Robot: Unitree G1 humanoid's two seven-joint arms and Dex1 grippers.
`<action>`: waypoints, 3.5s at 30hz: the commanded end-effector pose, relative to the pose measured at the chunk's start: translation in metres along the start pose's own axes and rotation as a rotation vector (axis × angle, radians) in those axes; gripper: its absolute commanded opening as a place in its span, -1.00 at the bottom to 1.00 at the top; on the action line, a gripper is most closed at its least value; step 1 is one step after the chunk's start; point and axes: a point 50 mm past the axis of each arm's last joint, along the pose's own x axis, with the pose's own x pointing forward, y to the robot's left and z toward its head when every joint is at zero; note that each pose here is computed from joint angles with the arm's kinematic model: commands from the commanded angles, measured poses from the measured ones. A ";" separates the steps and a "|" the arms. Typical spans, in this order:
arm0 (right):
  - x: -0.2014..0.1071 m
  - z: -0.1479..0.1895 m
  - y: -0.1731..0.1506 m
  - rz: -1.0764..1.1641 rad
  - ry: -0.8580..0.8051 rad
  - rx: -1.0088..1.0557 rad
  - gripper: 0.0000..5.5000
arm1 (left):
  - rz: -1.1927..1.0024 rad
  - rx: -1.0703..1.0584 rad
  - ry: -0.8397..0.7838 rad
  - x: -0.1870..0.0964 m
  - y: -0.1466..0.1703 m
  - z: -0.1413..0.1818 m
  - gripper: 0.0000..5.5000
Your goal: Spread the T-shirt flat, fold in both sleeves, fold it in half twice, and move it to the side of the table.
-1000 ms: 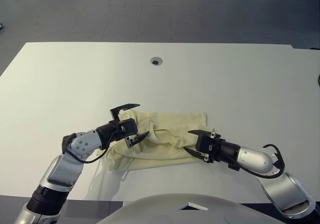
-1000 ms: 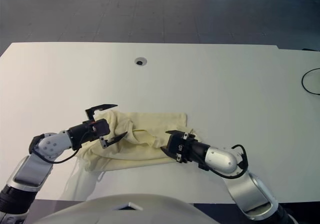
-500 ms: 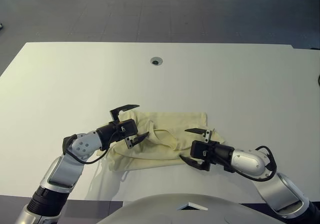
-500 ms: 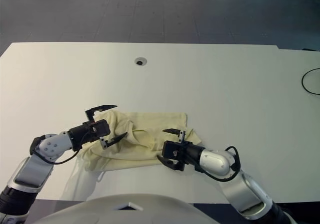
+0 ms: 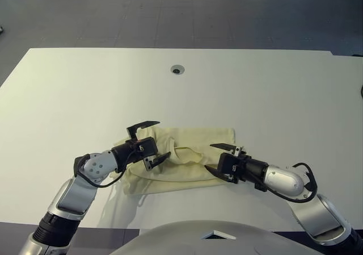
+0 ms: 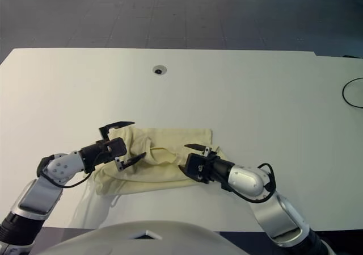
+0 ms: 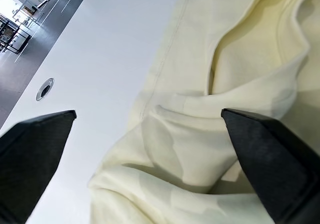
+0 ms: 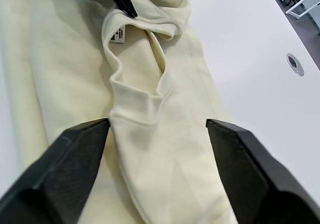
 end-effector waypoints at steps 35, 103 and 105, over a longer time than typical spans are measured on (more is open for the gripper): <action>0.008 0.002 0.000 -0.005 -0.072 0.068 -0.83 | 0.115 0.024 -0.037 -0.007 0.026 0.003 0.96; -0.037 -0.010 0.044 0.414 -0.213 -0.212 -1.00 | -0.745 -0.049 -0.133 0.051 0.067 0.005 0.83; -0.036 -0.011 0.044 0.410 -0.211 -0.218 -1.00 | -0.777 -0.079 -0.134 0.050 0.067 0.006 0.70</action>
